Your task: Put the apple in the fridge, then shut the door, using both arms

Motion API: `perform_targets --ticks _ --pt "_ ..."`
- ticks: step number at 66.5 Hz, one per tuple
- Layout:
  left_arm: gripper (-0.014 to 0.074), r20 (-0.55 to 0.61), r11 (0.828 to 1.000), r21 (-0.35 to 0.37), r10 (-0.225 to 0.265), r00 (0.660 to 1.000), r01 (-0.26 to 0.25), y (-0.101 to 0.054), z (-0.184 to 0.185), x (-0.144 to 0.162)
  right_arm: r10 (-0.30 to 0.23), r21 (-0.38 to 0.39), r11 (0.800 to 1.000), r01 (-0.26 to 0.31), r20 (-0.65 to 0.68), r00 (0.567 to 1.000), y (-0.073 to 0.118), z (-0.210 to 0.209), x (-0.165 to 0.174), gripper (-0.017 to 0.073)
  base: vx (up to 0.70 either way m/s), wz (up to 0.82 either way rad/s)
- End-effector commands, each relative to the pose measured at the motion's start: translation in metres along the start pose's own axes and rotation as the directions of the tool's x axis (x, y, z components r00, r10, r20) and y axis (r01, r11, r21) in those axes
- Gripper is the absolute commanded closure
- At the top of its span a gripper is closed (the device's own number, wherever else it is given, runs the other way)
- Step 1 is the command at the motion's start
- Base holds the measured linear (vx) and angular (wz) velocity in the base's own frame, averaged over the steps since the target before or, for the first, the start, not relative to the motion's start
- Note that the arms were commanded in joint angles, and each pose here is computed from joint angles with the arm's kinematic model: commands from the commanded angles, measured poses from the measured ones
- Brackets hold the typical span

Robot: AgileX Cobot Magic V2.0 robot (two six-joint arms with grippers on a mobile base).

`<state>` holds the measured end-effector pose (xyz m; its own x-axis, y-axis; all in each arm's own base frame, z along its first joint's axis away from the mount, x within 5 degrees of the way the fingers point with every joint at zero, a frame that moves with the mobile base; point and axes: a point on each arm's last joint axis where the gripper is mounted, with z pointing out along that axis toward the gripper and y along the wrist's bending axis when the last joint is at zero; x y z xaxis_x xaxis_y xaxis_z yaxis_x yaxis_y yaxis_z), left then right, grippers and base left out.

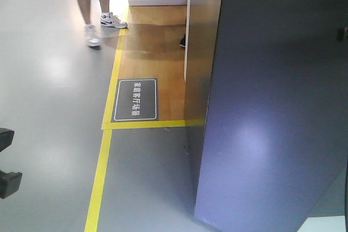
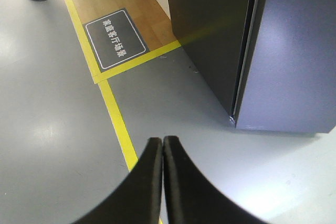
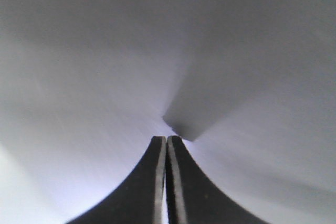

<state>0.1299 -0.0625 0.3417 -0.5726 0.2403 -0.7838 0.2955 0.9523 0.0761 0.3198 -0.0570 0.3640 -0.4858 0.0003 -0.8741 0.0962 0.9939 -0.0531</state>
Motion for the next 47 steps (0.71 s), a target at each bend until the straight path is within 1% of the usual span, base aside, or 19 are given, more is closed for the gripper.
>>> perform_targets --ticks 1,17,36,47 --pt "0.06 0.077 1.0 0.01 -0.003 0.997 0.003 0.0 -0.005 -0.011 0.0 0.043 0.999 -0.01 0.228 0.974 -0.006 -0.008 -0.033 0.0562 0.0 0.0" --pt "0.06 0.077 1.0 0.01 -0.003 0.997 0.003 0.0 -0.005 -0.011 0.026 0.048 0.998 -0.041 0.289 0.957 -0.01 0.018 -0.047 0.0562 0.0 0.0" --pt "0.06 0.077 1.0 0.01 -0.003 0.997 0.003 0.0 -0.005 -0.011 0.032 0.039 0.998 -0.043 0.251 0.967 -0.013 0.059 -0.056 0.0562 0.0 0.0" --pt "0.06 0.077 1.0 0.01 -0.003 0.997 0.003 0.0 -0.005 -0.011 0.031 0.038 0.998 -0.042 0.242 0.97 -0.014 0.073 -0.057 0.0562 0.0 0.0"
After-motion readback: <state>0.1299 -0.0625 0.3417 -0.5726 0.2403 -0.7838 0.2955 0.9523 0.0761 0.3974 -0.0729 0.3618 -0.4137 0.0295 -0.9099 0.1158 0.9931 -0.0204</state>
